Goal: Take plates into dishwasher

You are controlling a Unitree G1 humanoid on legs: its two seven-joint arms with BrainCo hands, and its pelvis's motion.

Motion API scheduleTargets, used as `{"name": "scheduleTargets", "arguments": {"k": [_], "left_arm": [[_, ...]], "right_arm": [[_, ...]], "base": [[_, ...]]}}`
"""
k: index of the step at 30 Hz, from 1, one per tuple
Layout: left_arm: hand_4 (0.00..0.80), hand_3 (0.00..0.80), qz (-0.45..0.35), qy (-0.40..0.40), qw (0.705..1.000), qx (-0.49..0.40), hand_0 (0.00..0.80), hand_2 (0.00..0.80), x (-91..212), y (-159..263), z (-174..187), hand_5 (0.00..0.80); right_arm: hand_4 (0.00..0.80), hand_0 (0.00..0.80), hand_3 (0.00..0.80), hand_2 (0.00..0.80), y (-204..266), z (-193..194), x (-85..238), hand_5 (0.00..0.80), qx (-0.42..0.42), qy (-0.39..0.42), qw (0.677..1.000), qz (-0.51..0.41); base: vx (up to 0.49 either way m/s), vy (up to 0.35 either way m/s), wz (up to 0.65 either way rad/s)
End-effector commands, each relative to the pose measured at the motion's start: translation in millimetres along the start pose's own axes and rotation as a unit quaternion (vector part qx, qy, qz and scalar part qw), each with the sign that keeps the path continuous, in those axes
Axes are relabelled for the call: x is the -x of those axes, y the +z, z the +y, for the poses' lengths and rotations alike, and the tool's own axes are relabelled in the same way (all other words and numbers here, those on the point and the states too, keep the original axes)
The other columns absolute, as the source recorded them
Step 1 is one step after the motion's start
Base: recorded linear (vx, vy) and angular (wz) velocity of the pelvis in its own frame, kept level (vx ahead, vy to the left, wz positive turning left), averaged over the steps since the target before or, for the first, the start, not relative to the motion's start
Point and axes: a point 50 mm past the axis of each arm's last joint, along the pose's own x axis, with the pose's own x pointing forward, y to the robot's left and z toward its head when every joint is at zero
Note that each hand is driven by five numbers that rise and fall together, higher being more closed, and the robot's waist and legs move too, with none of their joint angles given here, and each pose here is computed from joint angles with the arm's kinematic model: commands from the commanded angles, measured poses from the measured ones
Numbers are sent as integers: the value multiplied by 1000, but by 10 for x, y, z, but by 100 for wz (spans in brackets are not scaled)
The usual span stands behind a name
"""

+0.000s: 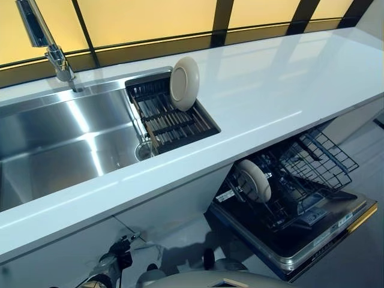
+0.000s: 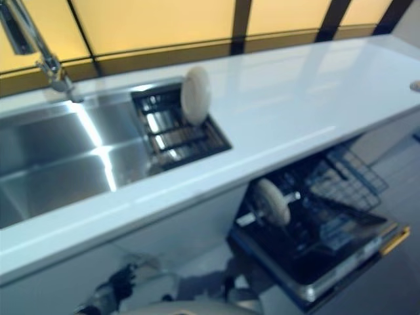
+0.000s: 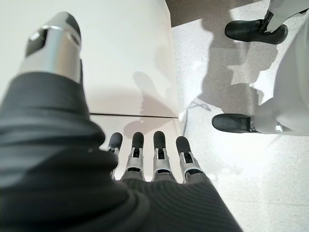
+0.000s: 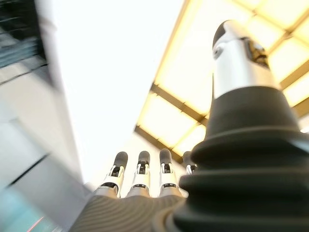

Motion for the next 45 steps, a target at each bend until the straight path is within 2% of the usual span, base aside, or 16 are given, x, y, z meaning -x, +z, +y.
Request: {"name": "scheduleTargets", "arguments": {"k": [1,10,20,38,45], "left_arm": [[0,0,-15,12,1000,-15,0,0,-9,140,91,0],[0,0,-1,7,1000,-26,0,0,-10,59,36,0],[0,0,10,11,999,-37,0,0,12,-38,93,0],[0,0,-20,-18,999,-29,0,0,11,15,25,0],[0,0,-23,-20,999,-23,0,0,14,6,13,0]], "right_arm": [[0,0,0,0,396,18,-37,0,-16,5,998,-65],[0,0,0,0,536,552,-212,0,-41,75,995,-44],[0,0,0,0,623,938,-319,0,-74,102,992,-14],[0,0,0,0,1046,1133,-304,0,-202,101,972,-66],[0,0,0,0,1178,1215,-280,0,-214,108,967,-85]], "base": [[38,-4,5],[49,-9,13],[36,-7,14],[-30,-27,12],[8,-5,6]]}}
